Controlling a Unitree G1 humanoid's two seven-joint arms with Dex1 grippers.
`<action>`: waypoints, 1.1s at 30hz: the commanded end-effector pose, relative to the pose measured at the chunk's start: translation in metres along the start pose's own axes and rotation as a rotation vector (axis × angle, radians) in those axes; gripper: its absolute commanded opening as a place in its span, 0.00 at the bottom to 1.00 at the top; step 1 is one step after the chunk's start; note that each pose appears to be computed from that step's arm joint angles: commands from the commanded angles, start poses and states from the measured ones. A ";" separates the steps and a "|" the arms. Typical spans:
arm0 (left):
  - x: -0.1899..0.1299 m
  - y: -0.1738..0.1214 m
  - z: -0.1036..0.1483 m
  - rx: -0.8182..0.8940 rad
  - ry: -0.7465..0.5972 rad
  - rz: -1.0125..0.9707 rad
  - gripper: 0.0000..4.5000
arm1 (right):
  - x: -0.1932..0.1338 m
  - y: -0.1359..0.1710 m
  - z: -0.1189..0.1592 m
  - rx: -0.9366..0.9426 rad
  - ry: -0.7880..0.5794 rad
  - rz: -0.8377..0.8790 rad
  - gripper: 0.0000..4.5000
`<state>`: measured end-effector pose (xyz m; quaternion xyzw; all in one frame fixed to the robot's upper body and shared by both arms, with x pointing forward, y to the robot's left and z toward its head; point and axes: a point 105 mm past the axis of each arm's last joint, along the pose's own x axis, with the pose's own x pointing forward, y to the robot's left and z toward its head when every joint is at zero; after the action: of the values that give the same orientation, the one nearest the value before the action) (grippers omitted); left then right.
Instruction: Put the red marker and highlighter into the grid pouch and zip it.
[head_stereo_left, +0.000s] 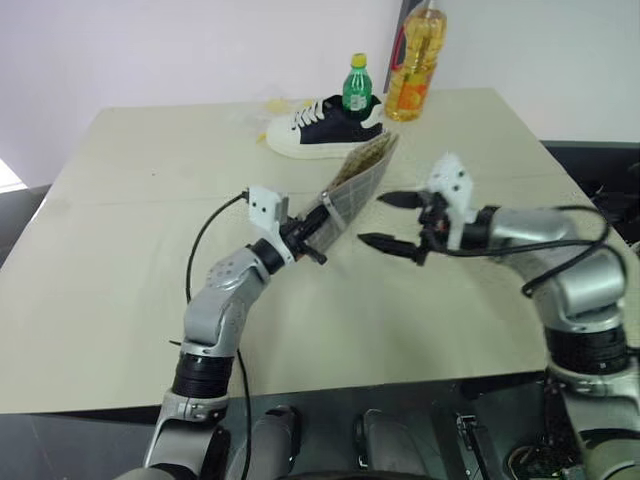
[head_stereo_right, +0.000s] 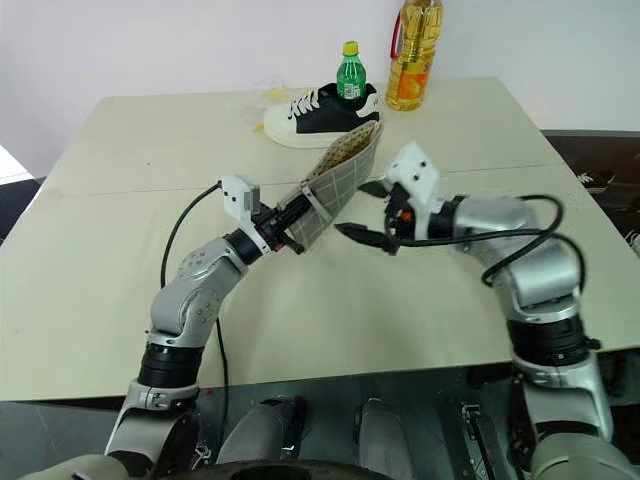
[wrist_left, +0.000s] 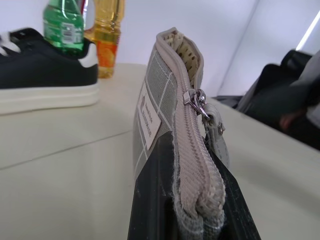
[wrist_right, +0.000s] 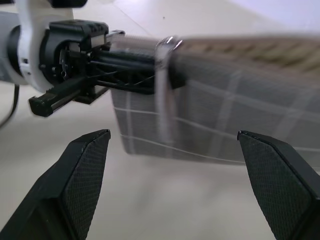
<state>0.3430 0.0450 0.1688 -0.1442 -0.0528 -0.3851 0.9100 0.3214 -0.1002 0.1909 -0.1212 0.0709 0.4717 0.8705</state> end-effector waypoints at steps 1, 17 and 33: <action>0.002 -0.008 0.010 0.000 -0.035 -0.021 0.00 | 0.012 0.000 0.003 0.034 -0.021 -0.061 0.94; -0.004 -0.003 0.008 0.016 -0.024 0.022 0.00 | 0.021 -0.018 0.001 0.054 -0.011 -0.158 0.00; -0.057 0.013 -0.003 0.379 0.154 -0.067 0.00 | -0.055 -0.114 0.013 -0.221 0.122 -0.483 0.00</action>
<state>0.3170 0.0856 0.1446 0.0538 -0.0469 -0.4080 0.9102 0.3945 -0.1974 0.2145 -0.2369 0.0672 0.2393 0.9392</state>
